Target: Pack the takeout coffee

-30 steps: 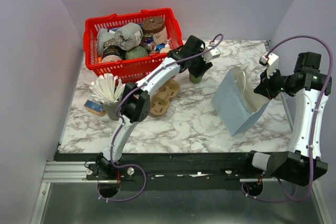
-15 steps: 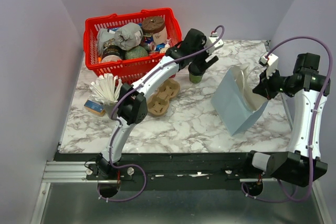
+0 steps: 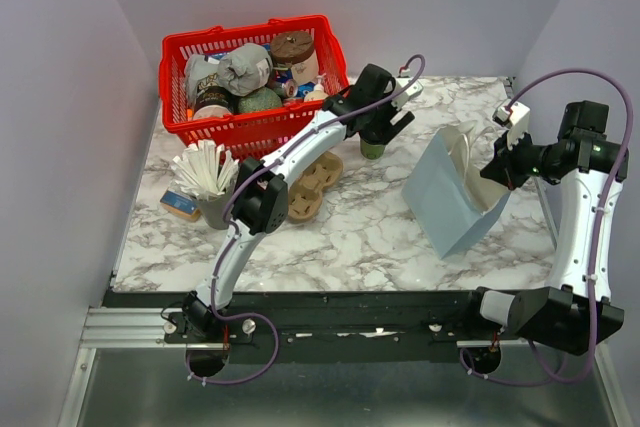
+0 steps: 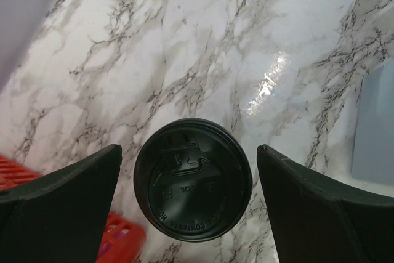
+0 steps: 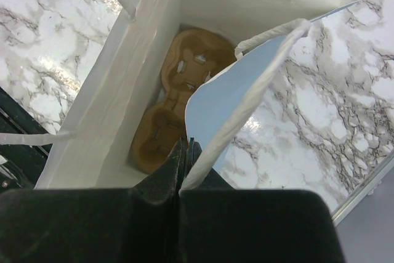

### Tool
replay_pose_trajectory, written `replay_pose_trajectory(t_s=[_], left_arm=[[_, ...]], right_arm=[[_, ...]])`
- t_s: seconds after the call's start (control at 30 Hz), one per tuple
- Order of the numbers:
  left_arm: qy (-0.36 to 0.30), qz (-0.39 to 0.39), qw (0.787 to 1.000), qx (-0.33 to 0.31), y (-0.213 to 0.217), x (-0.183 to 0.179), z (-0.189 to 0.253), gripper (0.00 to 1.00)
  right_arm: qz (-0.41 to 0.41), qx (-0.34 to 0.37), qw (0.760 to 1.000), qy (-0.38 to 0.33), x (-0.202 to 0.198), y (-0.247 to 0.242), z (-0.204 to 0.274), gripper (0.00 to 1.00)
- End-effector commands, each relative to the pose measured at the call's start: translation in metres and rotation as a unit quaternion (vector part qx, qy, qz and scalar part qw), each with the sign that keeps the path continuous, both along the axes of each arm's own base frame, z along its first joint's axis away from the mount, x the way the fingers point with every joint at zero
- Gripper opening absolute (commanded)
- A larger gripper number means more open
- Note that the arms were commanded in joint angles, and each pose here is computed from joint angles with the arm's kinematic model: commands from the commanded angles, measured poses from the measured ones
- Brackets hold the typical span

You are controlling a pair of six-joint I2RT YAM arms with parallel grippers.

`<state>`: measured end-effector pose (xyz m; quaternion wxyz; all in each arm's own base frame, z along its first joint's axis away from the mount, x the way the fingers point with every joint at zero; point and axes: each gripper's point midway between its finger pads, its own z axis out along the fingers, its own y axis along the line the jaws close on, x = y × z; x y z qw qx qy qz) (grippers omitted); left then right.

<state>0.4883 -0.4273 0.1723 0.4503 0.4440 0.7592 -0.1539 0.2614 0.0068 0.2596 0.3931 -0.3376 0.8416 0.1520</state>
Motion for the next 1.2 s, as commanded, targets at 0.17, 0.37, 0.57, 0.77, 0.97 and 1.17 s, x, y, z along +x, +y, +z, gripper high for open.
replay_pose_trajectory(t_s=[0.17,0.37,0.57,0.77,0.97,1.17], left_arm=[[0.037,0.027,0.999,0.015,0.009,-0.003,-0.023,0.99],[0.061,0.031,0.997,0.023,0.012,-0.011,-0.034,0.99],[0.083,0.024,0.996,0.026,0.014,-0.022,-0.04,0.96],[0.088,0.012,0.996,0.024,0.016,-0.031,-0.032,0.87],[0.092,-0.006,0.995,0.029,0.018,-0.049,-0.026,0.82],[0.093,-0.018,0.995,0.039,0.017,-0.062,-0.028,0.81]], right_arm=[[-0.005,0.011,1.0,0.028,0.0,-0.001,-0.014,0.01],[-0.006,0.015,0.999,0.028,0.001,0.0,-0.015,0.01],[-0.006,0.014,1.0,0.027,-0.002,0.0,-0.014,0.01],[-0.008,0.017,1.0,0.025,-0.004,0.002,-0.016,0.01],[-0.008,0.013,1.0,0.02,-0.005,0.002,-0.016,0.0],[-0.009,0.015,1.0,0.019,-0.006,0.003,-0.018,0.01]])
